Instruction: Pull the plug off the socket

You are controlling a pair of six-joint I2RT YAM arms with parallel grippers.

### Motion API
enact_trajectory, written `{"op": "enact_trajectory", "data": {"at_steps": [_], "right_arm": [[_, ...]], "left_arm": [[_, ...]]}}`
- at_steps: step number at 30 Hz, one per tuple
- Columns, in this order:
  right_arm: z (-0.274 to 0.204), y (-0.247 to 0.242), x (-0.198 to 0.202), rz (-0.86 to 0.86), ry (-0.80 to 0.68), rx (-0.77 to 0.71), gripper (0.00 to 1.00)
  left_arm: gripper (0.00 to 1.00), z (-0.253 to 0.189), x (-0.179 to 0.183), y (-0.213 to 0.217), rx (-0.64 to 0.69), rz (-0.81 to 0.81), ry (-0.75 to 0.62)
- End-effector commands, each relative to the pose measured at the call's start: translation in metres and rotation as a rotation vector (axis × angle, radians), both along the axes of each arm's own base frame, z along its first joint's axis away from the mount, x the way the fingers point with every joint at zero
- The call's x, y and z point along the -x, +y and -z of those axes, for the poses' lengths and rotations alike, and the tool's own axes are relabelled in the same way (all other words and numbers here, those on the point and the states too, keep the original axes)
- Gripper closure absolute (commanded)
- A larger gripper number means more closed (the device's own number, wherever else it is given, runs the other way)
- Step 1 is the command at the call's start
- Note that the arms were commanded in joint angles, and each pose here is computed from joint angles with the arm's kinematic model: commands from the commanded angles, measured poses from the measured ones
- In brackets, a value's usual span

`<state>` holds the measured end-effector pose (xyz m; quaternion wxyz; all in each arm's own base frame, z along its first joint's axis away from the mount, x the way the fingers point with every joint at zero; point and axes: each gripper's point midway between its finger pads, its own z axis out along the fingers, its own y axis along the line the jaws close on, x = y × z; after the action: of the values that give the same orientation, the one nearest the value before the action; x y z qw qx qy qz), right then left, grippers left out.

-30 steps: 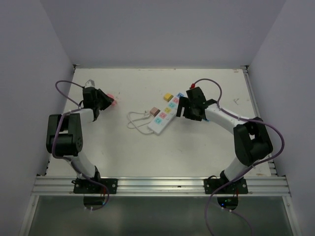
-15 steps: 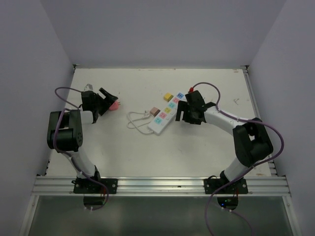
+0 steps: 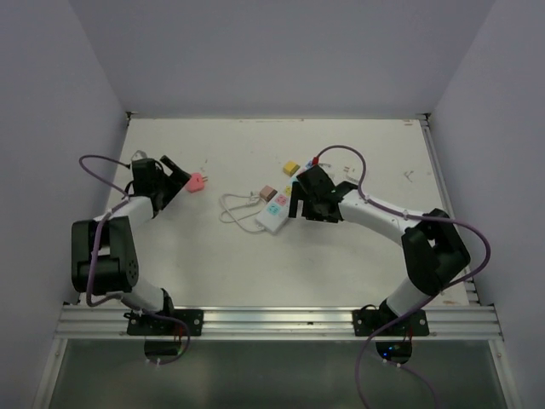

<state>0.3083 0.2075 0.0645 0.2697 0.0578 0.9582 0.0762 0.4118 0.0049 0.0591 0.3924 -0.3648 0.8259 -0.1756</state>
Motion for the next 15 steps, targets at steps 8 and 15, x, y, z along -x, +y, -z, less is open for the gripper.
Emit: {"op": "enact_trajectory", "data": {"at_steps": [8, 15], "right_arm": [[-0.026, 0.038, -0.008, 0.153, -0.087, 0.160, 0.01], [-0.017, 0.075, 0.000, 0.190, -0.032, 0.173, 0.01]], "left_arm": [[0.01, -0.093, 0.047, 0.014, -0.223, 0.079, -0.087], [0.01, -0.117, 0.081, 0.026, -0.396, 0.066, -0.166]]}}
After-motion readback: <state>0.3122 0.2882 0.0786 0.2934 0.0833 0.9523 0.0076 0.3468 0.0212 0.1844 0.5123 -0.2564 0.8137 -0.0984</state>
